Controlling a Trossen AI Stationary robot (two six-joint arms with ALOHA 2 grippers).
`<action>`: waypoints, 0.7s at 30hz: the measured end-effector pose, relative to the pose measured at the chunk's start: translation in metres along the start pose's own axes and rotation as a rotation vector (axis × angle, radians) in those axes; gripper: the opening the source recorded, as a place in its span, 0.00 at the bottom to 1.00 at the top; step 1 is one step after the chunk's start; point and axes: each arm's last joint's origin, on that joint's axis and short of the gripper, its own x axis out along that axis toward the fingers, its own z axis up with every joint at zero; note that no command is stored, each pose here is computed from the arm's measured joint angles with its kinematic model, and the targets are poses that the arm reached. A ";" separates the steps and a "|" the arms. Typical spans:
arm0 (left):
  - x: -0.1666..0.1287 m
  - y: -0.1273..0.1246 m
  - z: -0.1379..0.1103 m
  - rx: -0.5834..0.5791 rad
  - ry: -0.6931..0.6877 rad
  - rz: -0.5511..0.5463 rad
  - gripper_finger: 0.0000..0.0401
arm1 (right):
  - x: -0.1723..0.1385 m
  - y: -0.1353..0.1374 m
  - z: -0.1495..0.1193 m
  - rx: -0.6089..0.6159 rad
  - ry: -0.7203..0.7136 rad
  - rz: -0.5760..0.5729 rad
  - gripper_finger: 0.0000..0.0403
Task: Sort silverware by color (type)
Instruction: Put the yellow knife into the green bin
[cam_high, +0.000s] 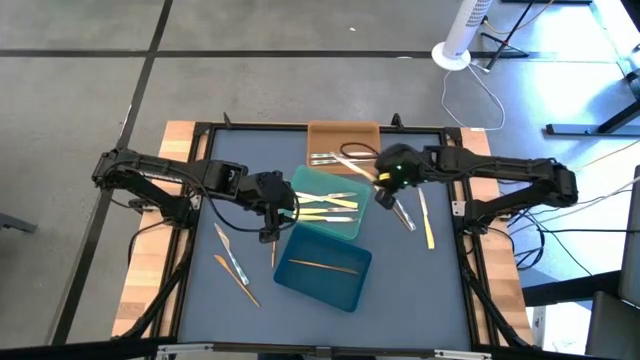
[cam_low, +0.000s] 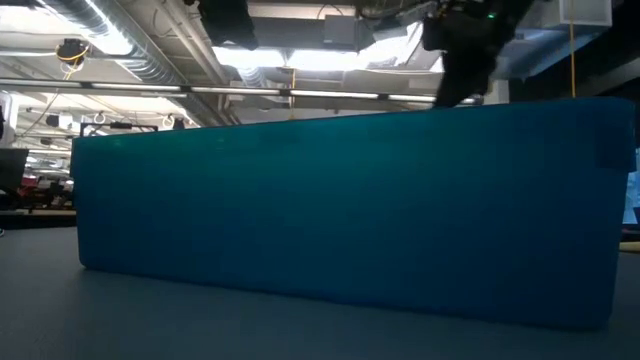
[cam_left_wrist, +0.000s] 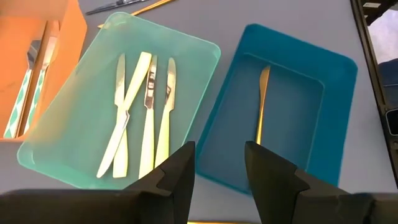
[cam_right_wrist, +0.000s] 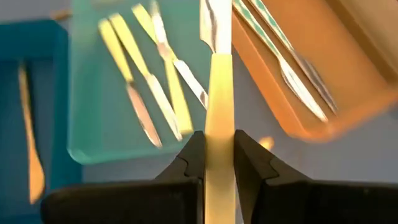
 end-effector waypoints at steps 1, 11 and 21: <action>0.000 0.000 0.000 0.000 0.000 0.000 0.33 | 0.003 0.001 0.003 -0.006 -0.017 0.015 0.09; 0.000 0.000 0.000 0.000 0.000 0.000 0.33 | 0.054 0.012 0.018 -0.072 -0.027 0.072 0.09; 0.000 0.000 0.000 0.000 0.000 0.000 0.33 | 0.107 0.022 0.023 -0.193 -0.013 0.196 0.09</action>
